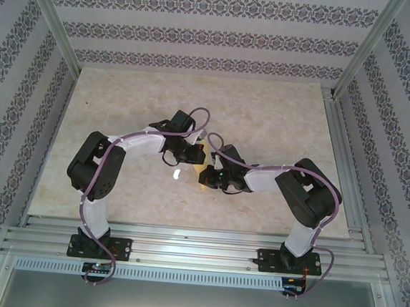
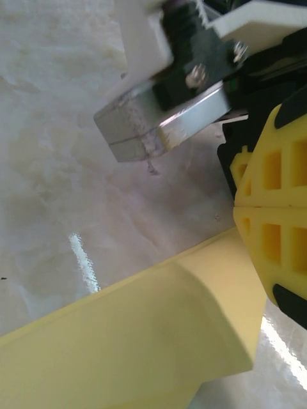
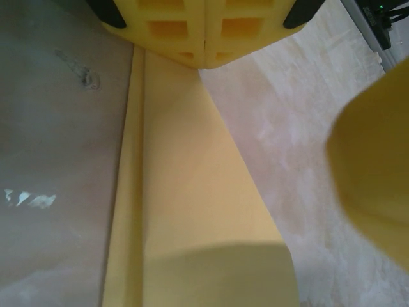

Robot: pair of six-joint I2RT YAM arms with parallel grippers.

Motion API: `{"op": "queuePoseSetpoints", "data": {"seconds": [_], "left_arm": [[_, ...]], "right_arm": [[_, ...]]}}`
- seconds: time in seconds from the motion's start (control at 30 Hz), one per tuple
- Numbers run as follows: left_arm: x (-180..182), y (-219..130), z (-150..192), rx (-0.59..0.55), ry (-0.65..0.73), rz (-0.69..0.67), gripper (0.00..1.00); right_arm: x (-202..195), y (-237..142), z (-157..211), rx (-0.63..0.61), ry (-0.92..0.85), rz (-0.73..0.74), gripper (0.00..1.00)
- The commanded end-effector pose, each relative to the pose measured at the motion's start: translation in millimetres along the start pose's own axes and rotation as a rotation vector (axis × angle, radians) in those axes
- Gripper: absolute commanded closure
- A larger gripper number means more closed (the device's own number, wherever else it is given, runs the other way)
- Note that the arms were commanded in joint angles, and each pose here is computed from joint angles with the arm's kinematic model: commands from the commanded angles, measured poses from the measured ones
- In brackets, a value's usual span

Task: Fold a paper plane with a square sheet of paper (fold left side to right side)
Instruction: Fold the wing for the fifth time at the center of the table.

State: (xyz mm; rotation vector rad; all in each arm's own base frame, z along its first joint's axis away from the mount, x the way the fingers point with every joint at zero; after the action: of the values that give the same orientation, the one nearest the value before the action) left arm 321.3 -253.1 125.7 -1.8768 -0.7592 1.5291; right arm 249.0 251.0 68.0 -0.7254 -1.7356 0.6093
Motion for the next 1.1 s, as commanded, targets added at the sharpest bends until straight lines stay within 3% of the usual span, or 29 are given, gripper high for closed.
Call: {"op": "queuePoseSetpoints", "data": {"seconds": [0.0,0.57,1.07], "left_arm": [[-9,13,-16,-0.047,0.03,0.014,1.0],[20,66,-42,-0.003,0.04,-0.13,1.0],[55,51,-98,-0.069,0.003,-0.168,1.0]], "right_arm": [[-42,8,47,0.203,0.083,0.201,1.0],[-45,7,52,0.222,0.084,0.224,1.0],[-46,6,56,0.225,0.084,0.227,1.0]]}}
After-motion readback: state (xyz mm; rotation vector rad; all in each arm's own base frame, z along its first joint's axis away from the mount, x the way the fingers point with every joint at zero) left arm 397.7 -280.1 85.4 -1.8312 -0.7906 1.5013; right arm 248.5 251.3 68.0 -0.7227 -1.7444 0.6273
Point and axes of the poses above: each hand's point on the last joint's axis, 136 mm out from that joint toward the fingers, its own y axis out along the fingers, its own x axis along the line the jaws close on, z = x × y, the point moved 8 cm from there along -y, back along the fingers, and after that the axes turned 7 degrees about -y, right-handed, at the moved point
